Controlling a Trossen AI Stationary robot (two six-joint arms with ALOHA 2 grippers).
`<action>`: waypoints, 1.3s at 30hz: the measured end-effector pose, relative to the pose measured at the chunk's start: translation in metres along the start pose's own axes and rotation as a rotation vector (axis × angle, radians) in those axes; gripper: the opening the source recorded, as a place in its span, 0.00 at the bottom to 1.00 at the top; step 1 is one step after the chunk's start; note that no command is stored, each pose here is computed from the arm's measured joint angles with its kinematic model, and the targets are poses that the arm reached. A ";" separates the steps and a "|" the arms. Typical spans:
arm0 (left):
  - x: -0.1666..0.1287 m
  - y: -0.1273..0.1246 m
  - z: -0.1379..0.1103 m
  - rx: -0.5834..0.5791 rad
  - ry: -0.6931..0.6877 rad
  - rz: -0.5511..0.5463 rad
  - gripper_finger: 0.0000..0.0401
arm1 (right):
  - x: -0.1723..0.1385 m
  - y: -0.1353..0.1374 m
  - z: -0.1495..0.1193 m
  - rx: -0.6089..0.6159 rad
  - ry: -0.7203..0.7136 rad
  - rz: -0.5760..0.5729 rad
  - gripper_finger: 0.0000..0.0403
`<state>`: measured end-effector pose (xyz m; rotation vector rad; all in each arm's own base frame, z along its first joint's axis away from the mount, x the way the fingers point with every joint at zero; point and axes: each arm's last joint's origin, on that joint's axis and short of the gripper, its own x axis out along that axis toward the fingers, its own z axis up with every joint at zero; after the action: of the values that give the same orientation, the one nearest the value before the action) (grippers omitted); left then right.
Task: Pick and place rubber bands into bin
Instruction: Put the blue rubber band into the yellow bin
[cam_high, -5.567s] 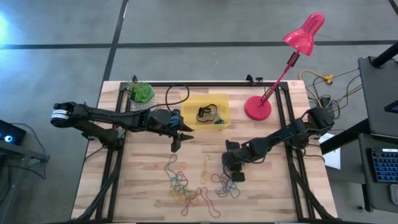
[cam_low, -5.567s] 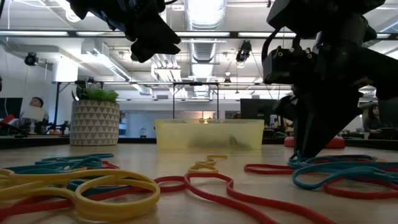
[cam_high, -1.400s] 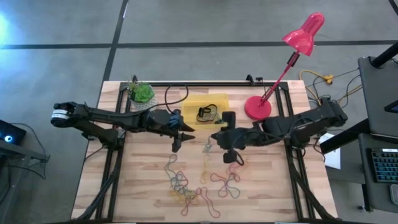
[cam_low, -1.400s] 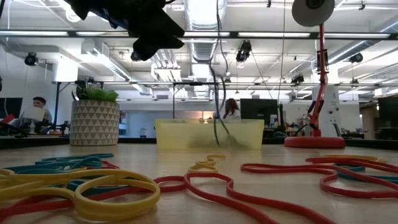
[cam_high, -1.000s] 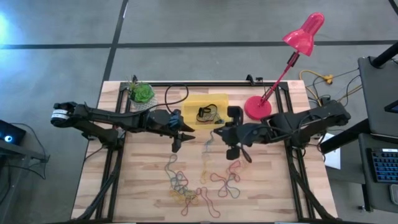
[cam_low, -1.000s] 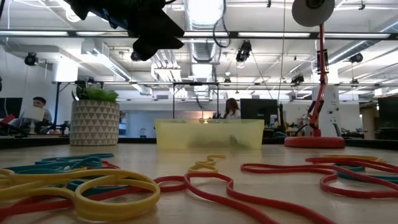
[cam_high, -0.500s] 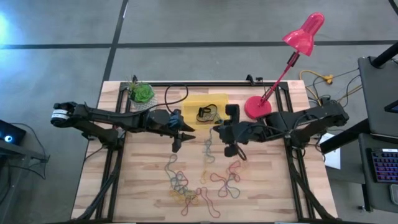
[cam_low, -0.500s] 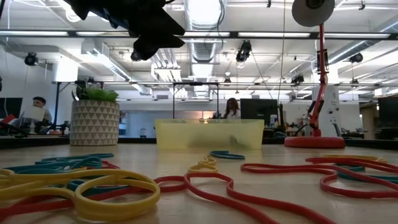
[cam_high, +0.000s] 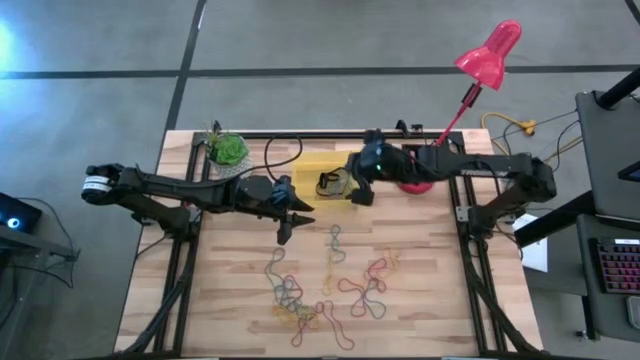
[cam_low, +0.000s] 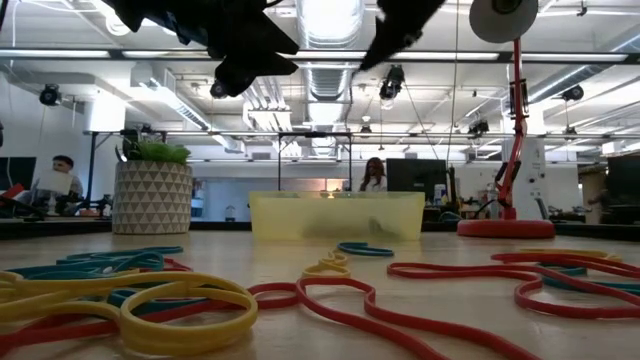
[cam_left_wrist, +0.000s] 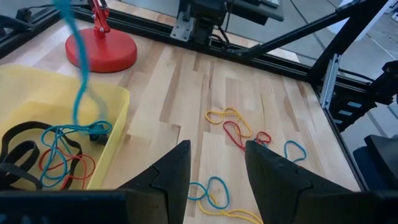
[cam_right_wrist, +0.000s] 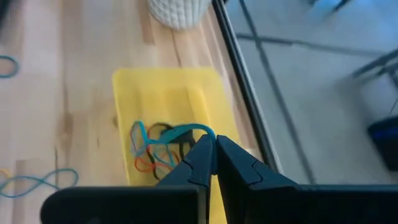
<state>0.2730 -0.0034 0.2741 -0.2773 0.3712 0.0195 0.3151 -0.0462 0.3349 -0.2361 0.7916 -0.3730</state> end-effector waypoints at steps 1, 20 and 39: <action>0.000 0.000 0.000 0.000 0.000 0.000 0.34 | 0.006 -0.005 -0.005 0.021 0.013 0.004 0.02; 0.000 0.000 -0.001 -0.003 0.003 0.001 0.34 | 0.068 -0.017 -0.070 0.243 -0.007 0.117 0.02; 0.001 0.001 -0.004 -0.007 0.006 0.002 0.34 | 0.072 -0.016 -0.073 0.343 -0.054 0.175 0.32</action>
<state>0.2722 -0.0034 0.2704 -0.2843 0.3772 0.0225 0.3043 -0.0950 0.2442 0.1426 0.6774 -0.3296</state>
